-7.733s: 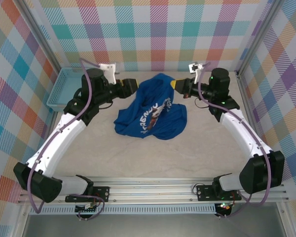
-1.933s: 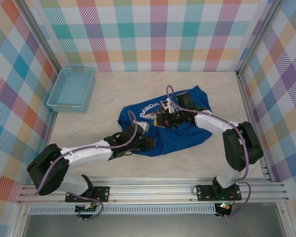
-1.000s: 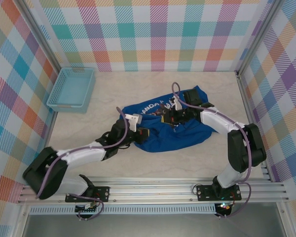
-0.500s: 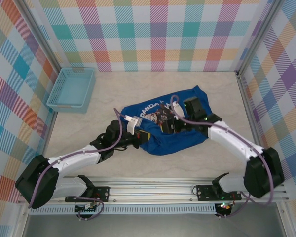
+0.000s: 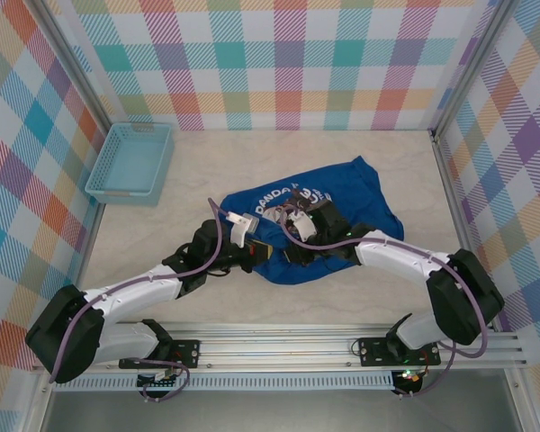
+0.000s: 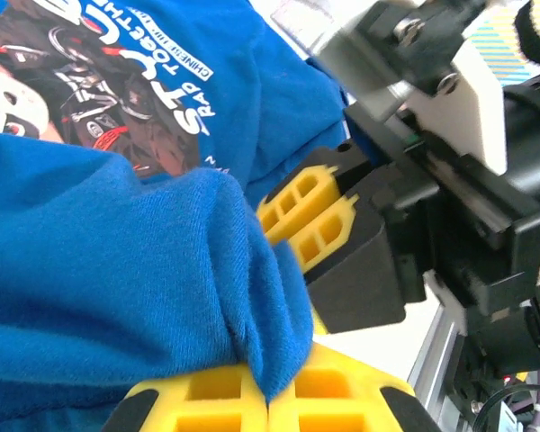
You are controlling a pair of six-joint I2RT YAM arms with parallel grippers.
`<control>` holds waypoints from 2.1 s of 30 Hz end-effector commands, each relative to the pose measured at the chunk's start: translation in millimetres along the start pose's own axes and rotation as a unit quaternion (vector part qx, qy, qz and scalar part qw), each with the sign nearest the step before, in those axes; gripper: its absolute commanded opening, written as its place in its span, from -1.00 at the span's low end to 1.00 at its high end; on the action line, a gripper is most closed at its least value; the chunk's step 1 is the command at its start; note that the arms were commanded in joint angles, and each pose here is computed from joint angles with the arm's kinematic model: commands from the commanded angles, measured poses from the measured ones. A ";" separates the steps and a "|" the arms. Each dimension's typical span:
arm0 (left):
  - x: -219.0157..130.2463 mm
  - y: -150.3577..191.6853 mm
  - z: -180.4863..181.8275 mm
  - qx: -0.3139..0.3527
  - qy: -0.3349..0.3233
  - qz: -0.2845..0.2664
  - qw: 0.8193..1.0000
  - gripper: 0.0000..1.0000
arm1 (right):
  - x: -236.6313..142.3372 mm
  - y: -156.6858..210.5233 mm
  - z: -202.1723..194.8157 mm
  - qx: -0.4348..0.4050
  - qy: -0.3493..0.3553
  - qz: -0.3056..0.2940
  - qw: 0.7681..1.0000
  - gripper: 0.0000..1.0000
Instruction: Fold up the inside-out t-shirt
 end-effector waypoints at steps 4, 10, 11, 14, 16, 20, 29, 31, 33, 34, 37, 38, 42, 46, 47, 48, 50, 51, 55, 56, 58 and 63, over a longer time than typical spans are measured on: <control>-9.2 -3.8 27.6 -0.013 -0.093 -0.021 0.995 -1.00 | -44.6 -18.8 20.3 0.020 -0.145 -0.036 0.989 -0.95; -23.5 4.7 60.8 -0.035 -0.209 -0.017 0.977 -0.87 | -62.0 -26.7 49.5 0.024 -0.273 -0.047 0.960 -1.00; -27.4 5.5 66.9 -0.033 -0.236 -0.009 0.971 -0.81 | -63.8 -28.2 50.9 0.022 -0.283 -0.049 0.958 -1.00; -38.6 3.7 76.1 -0.027 -0.289 0.004 0.957 -0.53 | -68.4 -33.6 52.9 0.021 -0.306 -0.057 0.950 -1.00; -43.1 0.2 68.4 -0.018 -0.278 0.006 0.960 -0.33 | -67.1 -36.5 51.0 0.025 -0.306 -0.057 0.950 -1.00; -50.2 -10.9 21.2 0.015 -0.152 -0.017 0.988 -0.11 | -63.2 -39.7 45.5 0.035 -0.297 -0.054 0.953 -1.00; -30.5 -7.9 -43.8 0.037 0.081 0.029 0.996 -0.10 | -61.7 -40.7 40.4 0.039 -0.280 -0.055 0.958 -1.00; -23.4 -6.7 -45.0 0.036 0.092 0.041 0.994 -0.10 | -62.7 -39.9 39.9 0.038 -0.276 -0.057 0.959 -1.00; -18.3 -5.4 -44.7 0.037 0.097 0.052 0.993 -0.10 | -63.4 -39.8 39.0 0.038 -0.270 -0.058 0.960 -1.00; -16.5 -4.8 -44.3 0.038 0.099 0.056 0.993 -0.09 | -63.3 -39.5 38.4 0.039 -0.268 -0.059 0.961 -1.00; -9.5 -2.3 -40.3 0.039 0.095 0.068 0.992 -0.05 | -63.6 -40.0 38.0 0.039 -0.267 -0.060 0.961 -1.00; -7.3 -2.1 -39.2 0.040 0.092 0.071 0.992 -0.03 | -63.6 -40.3 38.2 0.038 -0.267 -0.060 0.961 -1.00; -0.5 -4.0 -34.2 0.042 0.081 0.071 0.993 0.05 | -63.9 -39.7 38.1 0.039 -0.267 -0.060 0.961 -1.00; 6.6 -6.2 -30.2 0.047 0.073 0.072 0.994 0.08 | -64.0 -39.3 38.4 0.040 -0.269 -0.061 0.960 -1.00; 8.4 -6.7 -29.2 0.047 0.073 0.071 0.994 0.09 | -64.1 -39.3 38.9 0.041 -0.270 -0.060 0.960 -1.00; 10.1 -7.6 -29.2 0.048 0.073 0.068 0.994 0.11 | -64.6 -39.7 39.2 0.041 -0.272 -0.062 0.960 -1.00; 12.9 -9.9 -30.1 0.047 0.079 0.064 0.994 0.13 | -65.0 -39.4 39.3 0.041 -0.272 -0.062 0.959 -1.00; 14.5 -11.0 -30.0 0.045 0.081 0.061 0.994 0.14 | -64.6 -39.1 39.1 0.042 -0.272 -0.062 0.959 -1.00; 19.1 -14.8 -33.2 0.044 0.097 0.054 0.993 0.04 | -64.4 -38.6 38.9 0.043 -0.271 -0.063 0.960 -1.00; 18.7 -15.2 -34.1 0.043 0.099 0.052 0.993 -0.07 | -64.3 -38.6 38.4 0.043 -0.269 -0.063 0.960 -1.00; 16.9 -15.5 -35.6 0.044 0.102 0.051 0.993 -0.33 | -63.3 -37.7 36.7 0.044 -0.262 -0.062 0.962 -1.00; 3.7 -12.2 -33.7 0.050 0.079 0.051 0.994 -0.77 | -61.6 -41.7 21.5 0.060 -0.214 -0.064 0.973 -1.00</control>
Point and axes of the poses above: each hand's point on the last joint's axis, 136 mm out from that joint toward the fingers, its own x axis out along the fingers, its own z axis along the line the jaws close on, y = z × x, the point moved 3 cm from there along -x, back along the fingers, and after that the axes turned 1 degree about x, right-handed, at the moved point
